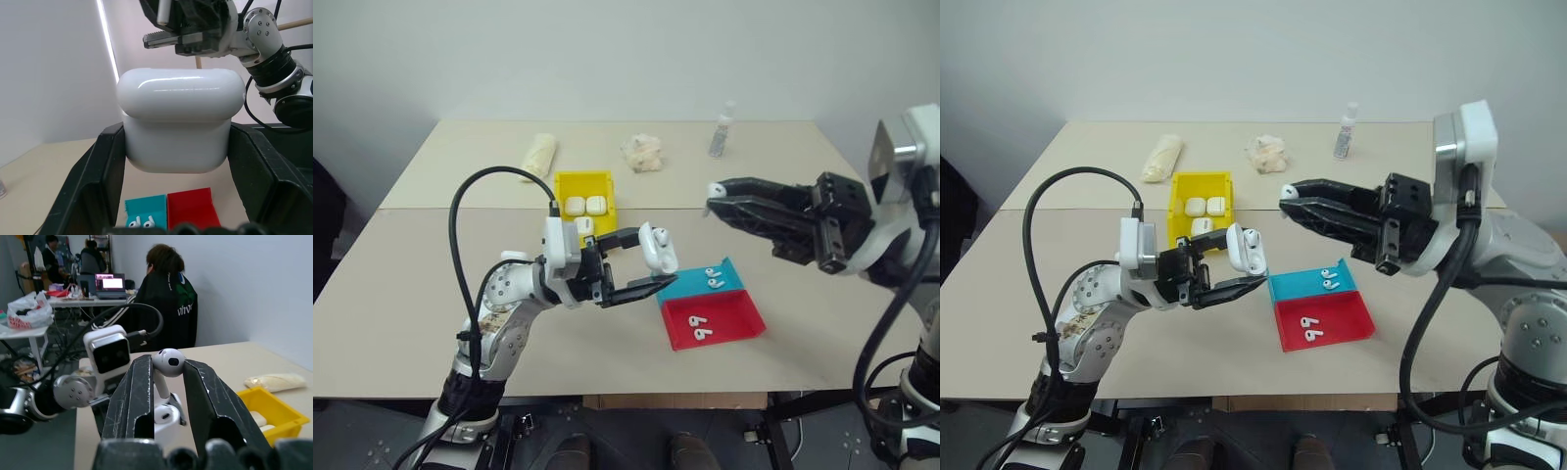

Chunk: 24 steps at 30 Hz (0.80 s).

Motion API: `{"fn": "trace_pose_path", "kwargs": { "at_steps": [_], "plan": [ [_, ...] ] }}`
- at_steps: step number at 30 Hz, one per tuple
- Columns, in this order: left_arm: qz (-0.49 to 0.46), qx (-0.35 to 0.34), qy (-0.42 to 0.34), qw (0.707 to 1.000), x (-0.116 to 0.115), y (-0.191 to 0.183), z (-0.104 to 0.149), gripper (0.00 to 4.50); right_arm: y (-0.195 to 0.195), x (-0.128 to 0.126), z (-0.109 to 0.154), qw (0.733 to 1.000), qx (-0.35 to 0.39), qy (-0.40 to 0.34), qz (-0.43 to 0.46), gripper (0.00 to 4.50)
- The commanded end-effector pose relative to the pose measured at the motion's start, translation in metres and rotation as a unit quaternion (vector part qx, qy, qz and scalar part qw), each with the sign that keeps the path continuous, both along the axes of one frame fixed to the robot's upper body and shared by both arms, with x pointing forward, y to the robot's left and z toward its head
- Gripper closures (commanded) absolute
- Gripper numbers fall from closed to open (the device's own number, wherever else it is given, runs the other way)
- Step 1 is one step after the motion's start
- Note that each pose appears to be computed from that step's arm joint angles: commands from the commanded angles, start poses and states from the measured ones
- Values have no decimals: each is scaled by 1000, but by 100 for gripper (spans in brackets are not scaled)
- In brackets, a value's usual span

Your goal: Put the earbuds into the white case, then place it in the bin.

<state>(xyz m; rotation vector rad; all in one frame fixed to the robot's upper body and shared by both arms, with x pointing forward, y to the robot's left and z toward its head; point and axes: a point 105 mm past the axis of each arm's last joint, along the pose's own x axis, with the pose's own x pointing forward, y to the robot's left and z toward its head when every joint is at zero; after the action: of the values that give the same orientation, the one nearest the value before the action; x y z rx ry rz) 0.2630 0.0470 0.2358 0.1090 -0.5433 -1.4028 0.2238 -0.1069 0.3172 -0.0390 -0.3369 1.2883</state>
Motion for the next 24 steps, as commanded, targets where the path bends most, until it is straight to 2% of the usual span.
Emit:
{"fn": "trace_pose_path", "kwargs": {
  "at_steps": [1, 12, 24],
  "plan": [
    [-20, -10, -21, 1000, -5, -5, 9, 171, 9, -16, -2, 1000, 26, 1, 15, 350],
    [-20, -14, -19, 1000, -3, -7, 8, 171, 17, -10, -26, 1000, -9, 30, 0, 350],
    [-7, -13, -21, 1000, -3, -5, 6, 171, 17, -3, -43, 998, -48, 27, -7, 350]
  ]
}}
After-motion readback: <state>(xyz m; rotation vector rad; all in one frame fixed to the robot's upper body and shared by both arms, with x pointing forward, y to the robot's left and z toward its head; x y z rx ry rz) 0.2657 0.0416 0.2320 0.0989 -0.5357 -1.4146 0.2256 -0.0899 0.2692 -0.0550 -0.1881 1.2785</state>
